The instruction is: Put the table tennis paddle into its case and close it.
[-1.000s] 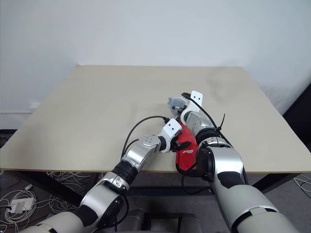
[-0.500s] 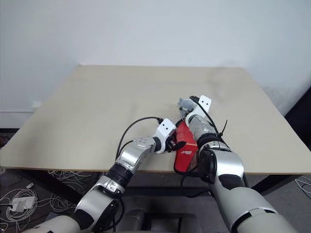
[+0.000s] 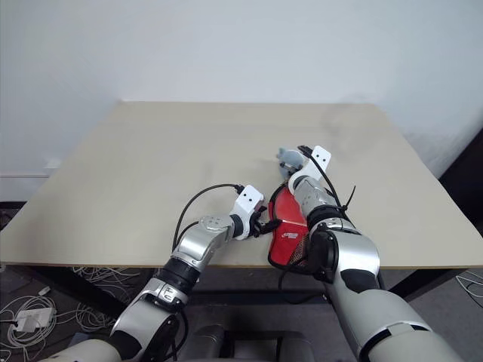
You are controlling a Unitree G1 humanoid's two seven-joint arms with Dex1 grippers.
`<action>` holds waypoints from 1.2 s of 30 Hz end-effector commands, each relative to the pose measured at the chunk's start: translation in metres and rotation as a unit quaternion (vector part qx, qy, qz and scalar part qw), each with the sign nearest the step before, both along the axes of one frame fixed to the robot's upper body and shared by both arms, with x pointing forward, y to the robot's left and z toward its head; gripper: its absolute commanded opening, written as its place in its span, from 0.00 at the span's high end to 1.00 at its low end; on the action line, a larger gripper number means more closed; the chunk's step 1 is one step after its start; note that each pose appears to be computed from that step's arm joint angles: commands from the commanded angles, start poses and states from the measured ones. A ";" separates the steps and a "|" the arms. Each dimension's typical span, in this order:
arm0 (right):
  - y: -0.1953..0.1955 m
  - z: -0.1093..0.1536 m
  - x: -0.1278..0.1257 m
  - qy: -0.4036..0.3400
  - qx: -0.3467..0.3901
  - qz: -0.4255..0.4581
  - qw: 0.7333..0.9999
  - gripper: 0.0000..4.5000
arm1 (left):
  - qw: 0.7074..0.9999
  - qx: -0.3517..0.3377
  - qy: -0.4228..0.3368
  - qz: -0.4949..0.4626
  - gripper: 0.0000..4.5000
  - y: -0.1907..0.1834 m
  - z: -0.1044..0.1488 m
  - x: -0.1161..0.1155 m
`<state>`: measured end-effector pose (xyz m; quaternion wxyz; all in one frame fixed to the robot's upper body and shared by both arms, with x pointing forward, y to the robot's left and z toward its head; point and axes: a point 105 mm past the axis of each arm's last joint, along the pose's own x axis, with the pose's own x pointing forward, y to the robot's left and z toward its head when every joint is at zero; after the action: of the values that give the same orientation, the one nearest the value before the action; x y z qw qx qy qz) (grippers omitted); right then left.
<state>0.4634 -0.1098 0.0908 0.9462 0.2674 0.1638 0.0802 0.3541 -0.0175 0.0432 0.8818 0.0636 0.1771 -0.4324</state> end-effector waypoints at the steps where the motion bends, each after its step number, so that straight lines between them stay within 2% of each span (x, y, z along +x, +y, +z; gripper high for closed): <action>1: 0.007 0.064 0.013 -0.122 0.022 0.040 0.992 1.00 | 1.000 0.002 -0.015 -0.016 0.25 -0.006 0.005 -0.001; 3: 0.000 0.065 0.014 -0.116 0.021 0.029 0.993 1.00 | 0.999 0.003 -0.025 -0.028 0.25 -0.009 0.009 -0.002; 8: -0.020 0.038 0.012 -0.042 -0.001 -0.010 0.999 0.62 | 0.998 -0.003 -0.043 -0.046 0.25 -0.017 0.021 0.000; 10: -0.019 0.026 0.008 -0.021 -0.011 0.002 1.000 0.45 | 0.998 -0.006 -0.048 -0.046 0.25 -0.018 0.026 0.002; 15: -0.016 0.020 0.005 -0.010 -0.014 0.016 1.000 0.05 | 0.998 -0.007 -0.051 -0.044 0.25 -0.017 0.029 0.005; 16: -0.018 0.017 0.004 -0.008 -0.019 0.018 1.000 0.00 | 0.998 -0.004 -0.052 -0.041 0.25 -0.016 0.028 0.007; 19: -0.025 0.014 0.002 -0.002 -0.020 0.012 1.000 0.00 | 0.998 0.000 -0.052 -0.035 0.25 -0.012 0.027 0.010; 23: -0.054 0.009 0.001 -0.011 -0.073 -0.027 0.997 0.00 | 0.998 0.001 -0.049 -0.026 0.25 -0.006 0.022 0.011; 24: -0.057 0.010 0.001 -0.012 -0.068 -0.030 0.997 0.00 | 0.998 0.003 -0.049 -0.025 0.25 -0.005 0.021 0.011; 28: -0.067 0.035 0.005 -0.070 -0.048 -0.038 0.996 0.00 | 0.997 -0.015 -0.063 -0.050 0.25 -0.011 0.031 0.005; 31: -0.067 0.059 0.007 -0.116 0.006 -0.025 0.993 0.00 | 0.995 -0.041 -0.072 -0.057 0.25 -0.018 0.047 0.004; 36: -0.069 0.074 0.008 -0.137 -0.017 -0.020 0.990 0.00 | 0.991 -0.060 -0.100 -0.068 0.25 -0.026 0.070 0.006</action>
<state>0.4661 -0.1733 0.1301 0.9611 0.2512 0.0765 0.0851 0.3553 -0.0375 0.0804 0.8640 0.0736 0.1096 -0.4858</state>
